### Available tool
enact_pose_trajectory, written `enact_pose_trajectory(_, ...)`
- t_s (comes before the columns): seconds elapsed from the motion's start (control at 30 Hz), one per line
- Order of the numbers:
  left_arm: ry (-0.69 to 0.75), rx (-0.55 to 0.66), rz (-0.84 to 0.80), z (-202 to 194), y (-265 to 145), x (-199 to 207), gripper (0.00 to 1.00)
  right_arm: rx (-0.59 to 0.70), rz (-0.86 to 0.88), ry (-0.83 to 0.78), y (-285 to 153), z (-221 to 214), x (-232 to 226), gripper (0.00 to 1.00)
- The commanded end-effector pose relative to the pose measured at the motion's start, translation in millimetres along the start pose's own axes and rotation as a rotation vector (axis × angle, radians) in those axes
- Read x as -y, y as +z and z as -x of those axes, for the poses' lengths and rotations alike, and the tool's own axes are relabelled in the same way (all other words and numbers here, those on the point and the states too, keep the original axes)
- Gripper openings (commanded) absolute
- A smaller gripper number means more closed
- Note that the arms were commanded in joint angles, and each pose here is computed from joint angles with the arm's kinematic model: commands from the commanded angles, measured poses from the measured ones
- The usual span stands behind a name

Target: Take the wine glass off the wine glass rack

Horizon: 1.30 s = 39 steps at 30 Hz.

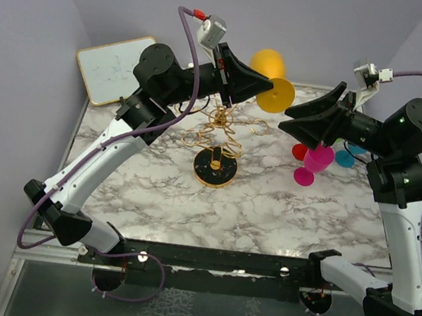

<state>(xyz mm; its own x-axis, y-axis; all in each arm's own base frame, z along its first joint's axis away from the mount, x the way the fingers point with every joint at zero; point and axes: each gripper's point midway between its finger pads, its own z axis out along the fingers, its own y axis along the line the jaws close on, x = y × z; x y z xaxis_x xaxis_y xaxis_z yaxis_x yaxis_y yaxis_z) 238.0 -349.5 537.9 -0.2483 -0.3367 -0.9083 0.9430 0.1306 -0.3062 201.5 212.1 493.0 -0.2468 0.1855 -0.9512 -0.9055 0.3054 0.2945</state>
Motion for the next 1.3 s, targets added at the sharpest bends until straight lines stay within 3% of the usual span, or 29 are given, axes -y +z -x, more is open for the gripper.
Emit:
enact_pose_trajectory(0.0,0.043,0.029,-0.058,13,-5,29,0.0,0.014,-0.049,-0.01,0,3,7,0.53)
enact_pose_trajectory(0.17,0.049,0.031,-0.045,13,-5,26,0.0,0.005,-0.092,-0.002,-5,-3,9,0.44)
enact_pose_trajectory(0.63,0.042,0.026,-0.078,12,-6,32,0.0,0.015,-0.127,-0.006,-7,-4,14,0.45)
enact_pose_trajectory(1.0,0.014,0.017,-0.143,5,-6,42,0.0,0.019,-0.057,-0.002,1,2,10,0.45)
enact_pose_trajectory(1.13,0.006,0.012,-0.15,2,-4,42,0.0,0.008,-0.047,0.01,4,1,13,0.31)
enact_pose_trajectory(1.27,0.001,0.008,-0.131,0,-3,37,0.0,0.004,-0.068,0.001,4,-1,18,0.02)
